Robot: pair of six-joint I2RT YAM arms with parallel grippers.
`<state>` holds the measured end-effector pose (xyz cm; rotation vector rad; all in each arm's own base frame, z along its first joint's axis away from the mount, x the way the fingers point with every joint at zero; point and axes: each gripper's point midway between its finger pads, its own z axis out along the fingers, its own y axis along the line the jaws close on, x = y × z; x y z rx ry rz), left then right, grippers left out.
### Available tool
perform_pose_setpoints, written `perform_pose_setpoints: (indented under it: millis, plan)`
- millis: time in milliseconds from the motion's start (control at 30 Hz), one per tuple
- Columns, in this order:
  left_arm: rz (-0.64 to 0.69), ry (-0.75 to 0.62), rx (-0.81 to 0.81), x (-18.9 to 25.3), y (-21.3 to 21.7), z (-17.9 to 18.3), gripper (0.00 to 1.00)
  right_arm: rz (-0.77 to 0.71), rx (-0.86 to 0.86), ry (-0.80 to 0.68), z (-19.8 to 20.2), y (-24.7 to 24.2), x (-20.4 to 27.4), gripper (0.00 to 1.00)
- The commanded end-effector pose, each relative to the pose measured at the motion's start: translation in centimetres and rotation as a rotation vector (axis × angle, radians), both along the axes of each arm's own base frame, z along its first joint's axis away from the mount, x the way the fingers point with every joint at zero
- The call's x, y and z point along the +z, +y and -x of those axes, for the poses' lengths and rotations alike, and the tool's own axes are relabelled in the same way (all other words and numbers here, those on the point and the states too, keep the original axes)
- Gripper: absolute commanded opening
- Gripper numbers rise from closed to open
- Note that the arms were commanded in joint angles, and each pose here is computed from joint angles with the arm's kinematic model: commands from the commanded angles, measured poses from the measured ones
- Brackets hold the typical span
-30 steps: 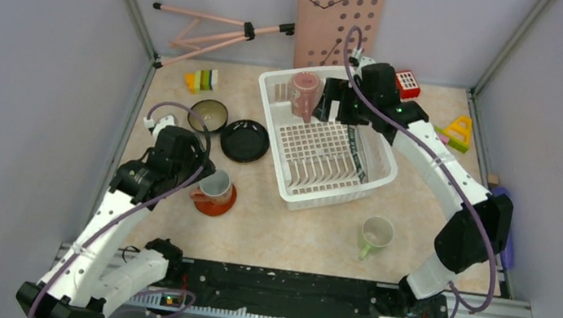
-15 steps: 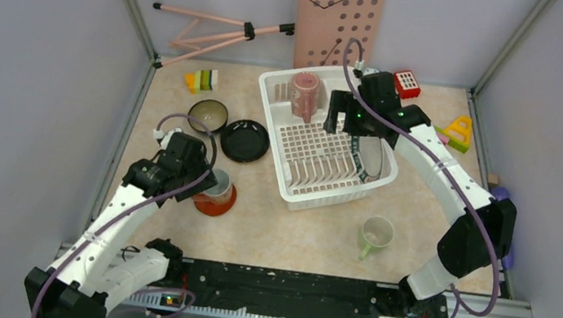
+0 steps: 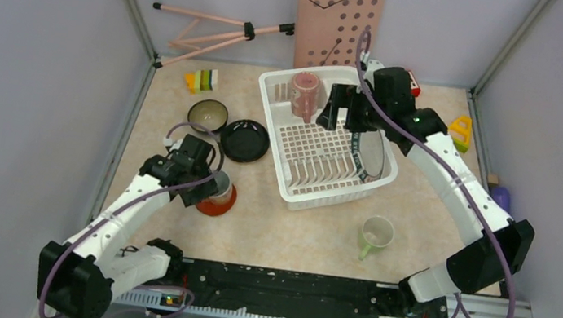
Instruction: Load the mixed dishes into the dish rack
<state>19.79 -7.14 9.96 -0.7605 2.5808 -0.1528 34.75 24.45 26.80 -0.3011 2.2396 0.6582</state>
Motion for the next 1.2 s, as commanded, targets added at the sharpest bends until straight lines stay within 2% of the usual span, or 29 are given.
perform_pose_setpoints:
  millis: [0, 67, 167, 200, 400, 500, 633, 700, 800, 1033, 1100, 1167]
  plan:
    - [0.023, -0.025, 0.032, -0.4, -0.3, -0.8, 0.48, -0.119, 0.076, -0.138, 1.2, 1.2, 6.1, 0.93]
    - [0.020, -0.027, 0.033, -0.6, -0.3, -0.8, 0.38, -0.142, 0.091, -0.153, 1.5, 1.4, 6.7, 0.93]
    - [0.008, -0.039, 0.029, -0.2, -0.1, -1.0, 0.06, -0.164, 0.104, -0.167, 1.7, 1.7, 6.9, 0.93]
    - [0.003, -0.043, 0.028, 0.1, 0.0, -1.0, 0.00, -0.163, 0.105, -0.159, 1.7, 1.7, 6.6, 0.93]
    - [0.028, -0.126, -0.004, 4.2, -0.2, -1.4, 0.00, -0.183, 0.142, -0.136, 2.0, 2.4, 5.9, 0.93]
    - [0.091, -0.236, -0.055, 8.1, -1.2, -1.8, 0.00, -0.218, 0.228, -0.143, 2.9, 3.5, 5.8, 0.93]
    - [0.277, -0.496, -0.149, 15.8, -4.0, -2.7, 0.00, -0.284, 0.320, -0.145, 4.2, 4.6, 6.0, 0.93]
    - [0.391, -0.634, -0.252, 20.0, -6.1, -2.8, 0.00, -0.337, 0.348, -0.124, 4.9, 5.2, 6.4, 0.94]
    - [0.495, -0.840, -0.416, 24.7, -8.5, -2.8, 0.00, -0.429, 0.369, -0.086, 6.2, 5.7, 7.1, 0.95]
    - [0.599, -1.155, -0.639, 28.4, -11.6, -3.4, 0.00, -0.615, 0.213, 0.042, 7.2, 5.3, 9.0, 0.99]
    - [0.652, -1.264, -0.753, 29.4, -12.8, -2.7, 0.00, -0.676, 0.207, 0.089, 7.7, 5.5, 9.8, 0.99]
    - [0.684, -1.330, -0.796, 30.0, -13.3, -2.5, 0.00, -0.733, 0.223, 0.147, 8.6, 5.8, 10.5, 0.99]
